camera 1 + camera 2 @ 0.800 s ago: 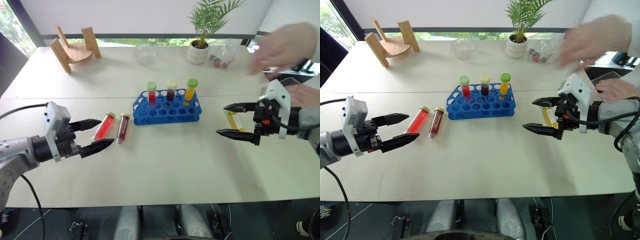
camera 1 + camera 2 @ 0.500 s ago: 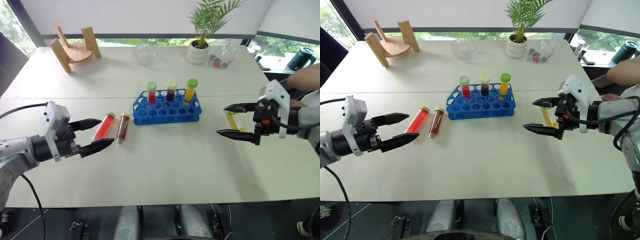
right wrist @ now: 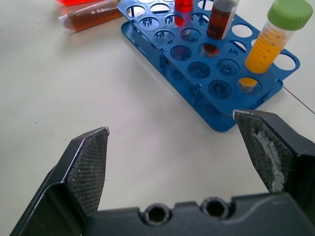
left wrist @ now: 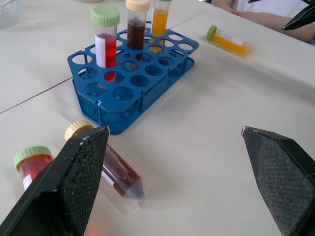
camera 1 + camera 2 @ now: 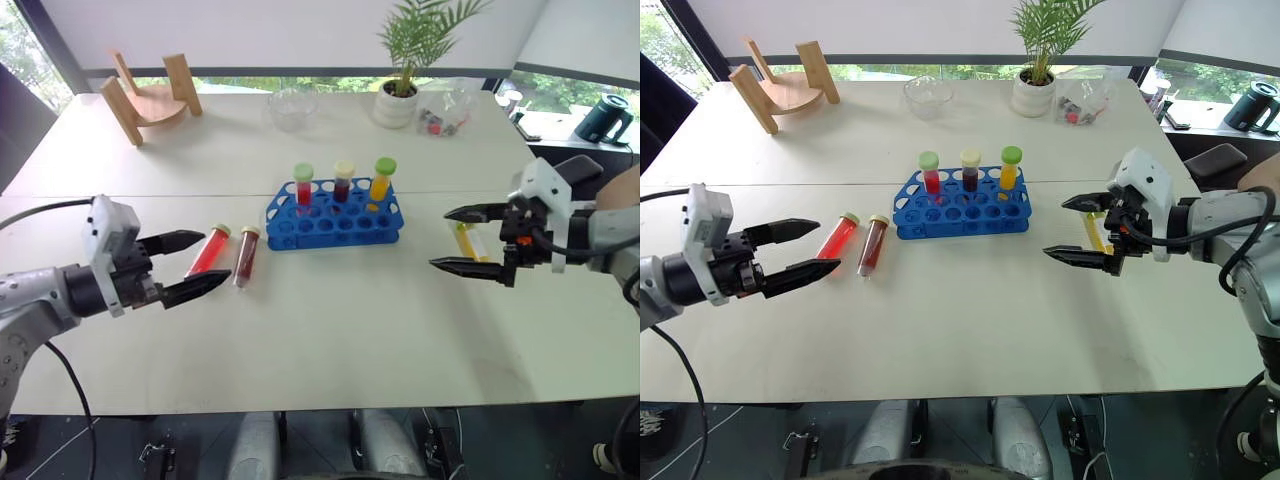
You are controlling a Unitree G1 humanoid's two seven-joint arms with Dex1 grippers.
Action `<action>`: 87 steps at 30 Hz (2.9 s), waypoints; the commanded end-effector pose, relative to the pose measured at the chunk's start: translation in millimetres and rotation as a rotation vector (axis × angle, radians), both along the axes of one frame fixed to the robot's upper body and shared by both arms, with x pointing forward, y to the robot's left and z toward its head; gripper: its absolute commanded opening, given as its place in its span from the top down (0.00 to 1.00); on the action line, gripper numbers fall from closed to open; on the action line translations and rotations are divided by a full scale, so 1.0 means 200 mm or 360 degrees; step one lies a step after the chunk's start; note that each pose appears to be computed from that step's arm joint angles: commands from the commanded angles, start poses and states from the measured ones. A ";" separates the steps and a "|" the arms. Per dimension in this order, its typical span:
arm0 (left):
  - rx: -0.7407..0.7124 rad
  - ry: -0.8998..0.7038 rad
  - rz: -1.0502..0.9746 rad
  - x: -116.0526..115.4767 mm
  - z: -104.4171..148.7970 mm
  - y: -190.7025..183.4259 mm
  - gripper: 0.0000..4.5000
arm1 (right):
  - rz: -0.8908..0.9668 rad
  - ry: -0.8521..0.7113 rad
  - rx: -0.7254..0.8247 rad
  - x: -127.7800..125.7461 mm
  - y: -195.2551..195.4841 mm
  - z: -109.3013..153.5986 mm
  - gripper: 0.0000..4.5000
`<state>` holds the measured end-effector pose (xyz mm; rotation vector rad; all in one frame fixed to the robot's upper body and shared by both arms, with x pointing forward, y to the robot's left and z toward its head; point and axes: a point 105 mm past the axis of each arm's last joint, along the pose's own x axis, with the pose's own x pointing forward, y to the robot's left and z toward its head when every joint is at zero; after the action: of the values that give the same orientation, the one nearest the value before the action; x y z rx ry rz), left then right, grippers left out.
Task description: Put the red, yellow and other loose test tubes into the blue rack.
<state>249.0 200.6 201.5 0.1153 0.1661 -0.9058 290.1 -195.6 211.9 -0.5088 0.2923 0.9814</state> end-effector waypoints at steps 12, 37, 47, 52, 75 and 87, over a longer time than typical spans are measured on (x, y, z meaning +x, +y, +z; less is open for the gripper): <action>-0.0028 -0.0114 -0.0182 0.05 0.03 -0.16 0.01 | -0.0993 0.0511 -0.0269 0.40 -0.32 0.00 0.00; -0.0029 -0.0190 -0.0101 0.00 0.00 -0.18 0.00 | -0.1232 0.0840 -0.0351 0.57 -0.35 -0.27 0.82; 0.0000 -0.0196 -0.0099 0.02 0.01 -0.18 0.00 | -0.0656 0.0183 0.0416 0.64 0.04 0.24 0.82; 0.0011 -0.0193 -0.0121 0.04 0.03 -0.18 0.00 | -0.0430 -0.0231 0.0973 0.52 0.23 0.30 0.82; 0.0056 -0.0187 -0.0152 0.04 0.09 -0.17 0.00 | -0.0428 -0.0434 0.1201 0.51 0.35 -0.17 0.82; 0.0058 -0.0182 -0.0139 0.04 0.09 -0.17 0.00 | -0.0442 -0.0516 0.1076 0.51 0.35 -0.26 0.82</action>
<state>259.7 166.5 208.7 0.1793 0.1056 -0.9880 392.2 -126.5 154.6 0.0333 -0.2191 0.6678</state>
